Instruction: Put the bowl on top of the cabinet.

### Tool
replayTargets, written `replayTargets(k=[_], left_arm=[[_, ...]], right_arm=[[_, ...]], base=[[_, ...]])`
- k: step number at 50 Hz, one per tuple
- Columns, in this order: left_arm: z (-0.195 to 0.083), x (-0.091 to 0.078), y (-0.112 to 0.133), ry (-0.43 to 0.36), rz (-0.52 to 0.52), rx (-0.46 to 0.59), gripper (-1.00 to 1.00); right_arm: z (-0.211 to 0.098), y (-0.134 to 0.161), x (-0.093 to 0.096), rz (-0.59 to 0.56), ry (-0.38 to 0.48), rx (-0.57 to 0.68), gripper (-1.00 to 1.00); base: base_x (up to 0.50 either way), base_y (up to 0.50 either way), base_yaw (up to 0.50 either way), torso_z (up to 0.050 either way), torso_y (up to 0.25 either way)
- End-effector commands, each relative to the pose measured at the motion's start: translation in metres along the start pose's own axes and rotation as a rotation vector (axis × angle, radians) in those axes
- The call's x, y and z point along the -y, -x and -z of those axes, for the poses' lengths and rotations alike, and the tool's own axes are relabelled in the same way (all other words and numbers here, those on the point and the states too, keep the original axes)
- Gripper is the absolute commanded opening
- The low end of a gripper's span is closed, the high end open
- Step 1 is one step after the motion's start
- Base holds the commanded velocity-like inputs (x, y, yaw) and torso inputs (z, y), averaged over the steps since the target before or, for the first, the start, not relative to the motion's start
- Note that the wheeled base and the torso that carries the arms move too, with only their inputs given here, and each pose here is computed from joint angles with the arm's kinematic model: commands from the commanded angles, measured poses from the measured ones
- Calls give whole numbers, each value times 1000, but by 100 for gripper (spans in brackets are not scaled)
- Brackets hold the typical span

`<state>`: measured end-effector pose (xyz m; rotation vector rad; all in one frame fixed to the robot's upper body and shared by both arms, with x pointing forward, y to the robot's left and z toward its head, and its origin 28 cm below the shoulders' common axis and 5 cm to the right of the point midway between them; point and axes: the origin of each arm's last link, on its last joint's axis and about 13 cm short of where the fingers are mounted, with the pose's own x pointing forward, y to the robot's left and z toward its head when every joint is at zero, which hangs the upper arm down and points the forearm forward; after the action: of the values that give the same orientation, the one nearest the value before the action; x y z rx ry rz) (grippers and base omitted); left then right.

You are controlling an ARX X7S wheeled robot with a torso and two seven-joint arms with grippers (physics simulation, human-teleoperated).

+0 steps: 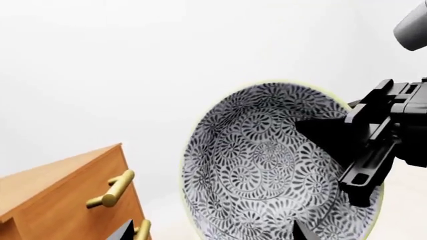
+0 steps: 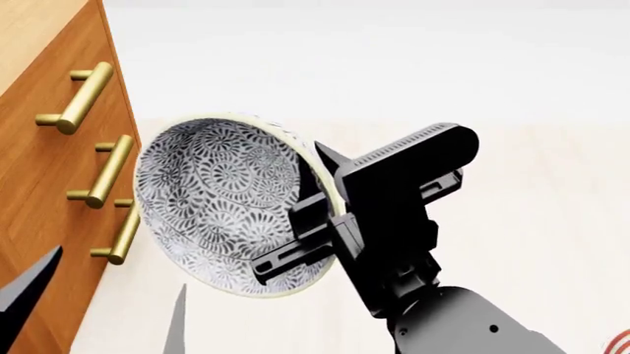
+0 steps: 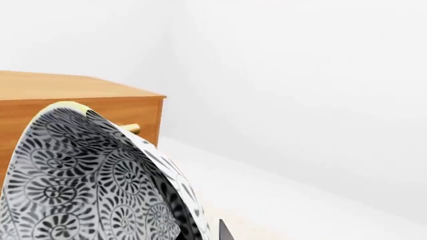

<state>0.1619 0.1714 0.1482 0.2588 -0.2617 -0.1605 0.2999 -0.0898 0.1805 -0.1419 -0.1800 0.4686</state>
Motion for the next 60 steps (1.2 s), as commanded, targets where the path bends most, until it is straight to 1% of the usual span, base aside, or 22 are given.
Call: replayTargets(k=[1, 15, 22, 32, 53, 60], left_arm=[[1, -2, -5, -6, -9, -5, 100], [2, -6, -17, -10, -30, -17, 100], [9, -10, -29, 2, -49, -48, 100], [11, -14, -35, -1, -66, -63, 100], [20, -18, -39, -1, -90, -89, 100], [22, -17, -39, -7, -73, -92, 100]], right_arm=[[-5, 10, -7, -58, 42, 44, -100], [-7, 21, -12, -89, 73, 65, -100], [-10, 29, -16, -111, 94, 82, -100], [-11, 32, -18, -125, 113, 86, -100], [-9, 37, -18, -136, 123, 91, -100], [-7, 37, -18, -136, 126, 89, -100]], base=[[0, 0, 0, 0, 0], [0, 0, 0, 0, 1], [0, 0, 0, 0, 0], [0, 0, 0, 0, 0], [0, 0, 0, 0, 0], [0, 0, 0, 0, 0]])
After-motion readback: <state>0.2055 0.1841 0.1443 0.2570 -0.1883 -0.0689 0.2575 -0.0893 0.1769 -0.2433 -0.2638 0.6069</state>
